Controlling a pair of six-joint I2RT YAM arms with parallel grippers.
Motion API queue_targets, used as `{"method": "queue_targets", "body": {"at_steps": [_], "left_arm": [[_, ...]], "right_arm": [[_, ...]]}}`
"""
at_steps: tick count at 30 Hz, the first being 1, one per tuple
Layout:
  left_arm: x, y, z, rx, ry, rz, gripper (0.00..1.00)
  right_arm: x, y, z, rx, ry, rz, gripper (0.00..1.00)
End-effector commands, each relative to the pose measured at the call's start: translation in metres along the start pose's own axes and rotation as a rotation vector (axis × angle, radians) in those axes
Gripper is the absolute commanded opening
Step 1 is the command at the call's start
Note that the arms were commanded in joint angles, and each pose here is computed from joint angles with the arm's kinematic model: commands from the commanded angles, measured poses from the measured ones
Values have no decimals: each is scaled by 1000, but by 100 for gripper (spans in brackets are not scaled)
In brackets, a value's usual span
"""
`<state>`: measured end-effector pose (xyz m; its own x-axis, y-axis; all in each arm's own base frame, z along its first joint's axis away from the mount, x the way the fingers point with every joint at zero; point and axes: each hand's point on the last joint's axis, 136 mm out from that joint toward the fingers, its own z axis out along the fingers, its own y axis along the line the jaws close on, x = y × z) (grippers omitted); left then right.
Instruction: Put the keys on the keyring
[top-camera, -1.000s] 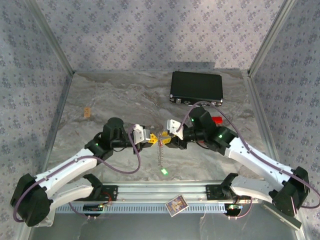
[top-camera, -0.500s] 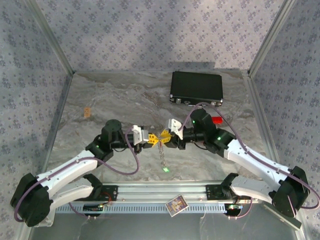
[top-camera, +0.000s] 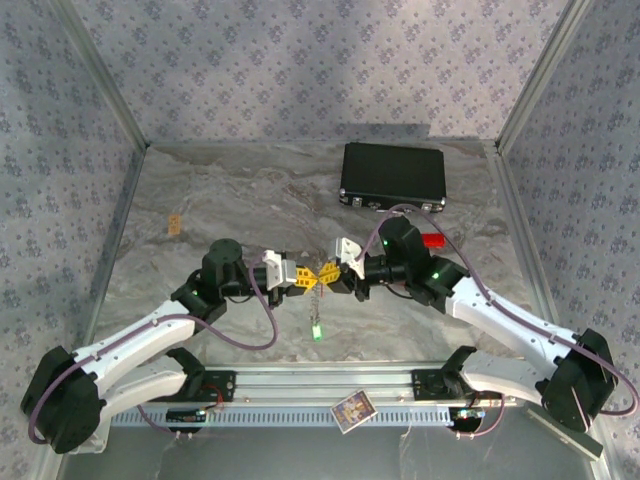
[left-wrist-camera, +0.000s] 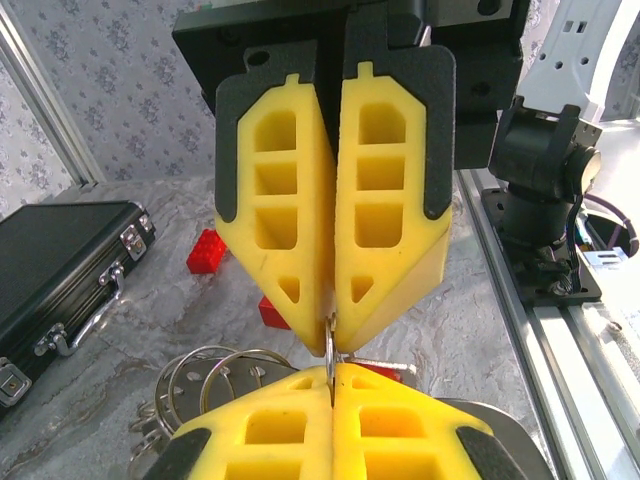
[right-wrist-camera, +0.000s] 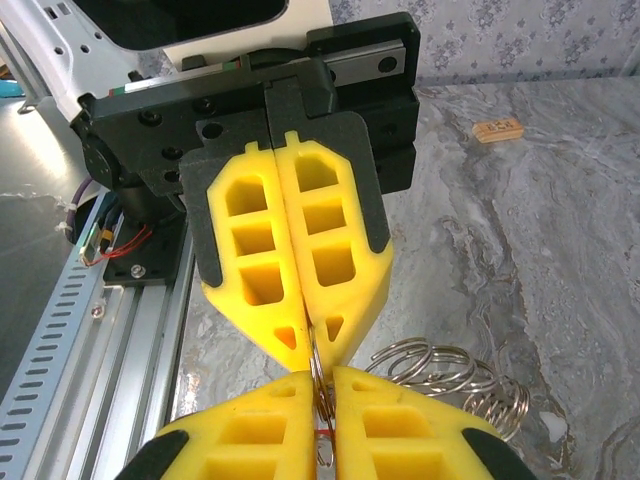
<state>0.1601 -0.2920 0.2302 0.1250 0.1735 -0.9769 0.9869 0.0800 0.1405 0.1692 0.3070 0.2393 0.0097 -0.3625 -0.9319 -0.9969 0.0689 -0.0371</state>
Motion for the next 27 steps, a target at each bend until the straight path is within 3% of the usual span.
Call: {"method": "queue_targets", "body": {"at_steps": [1,4,7,9,17,27], "left_arm": [[-29,-6,-3,39,-87,60,0],[-28,-4,-3,26,-81,58,0],[-25,4,-4,-17,-50,51,14],[-19,8,-4,-37,-4,44,18],[-6,12,-2,-33,108,13,18],[1,12,0,-14,160,-2,19]], "right_arm": [[-5,1,2,-18,0,-2,8],[-7,2,1,-21,4,-11,0],[-7,3,-1,-20,25,-20,0],[-6,4,-2,-20,48,-34,0],[-5,5,-2,-41,160,-90,0],[-18,10,4,-71,161,-128,0]]}}
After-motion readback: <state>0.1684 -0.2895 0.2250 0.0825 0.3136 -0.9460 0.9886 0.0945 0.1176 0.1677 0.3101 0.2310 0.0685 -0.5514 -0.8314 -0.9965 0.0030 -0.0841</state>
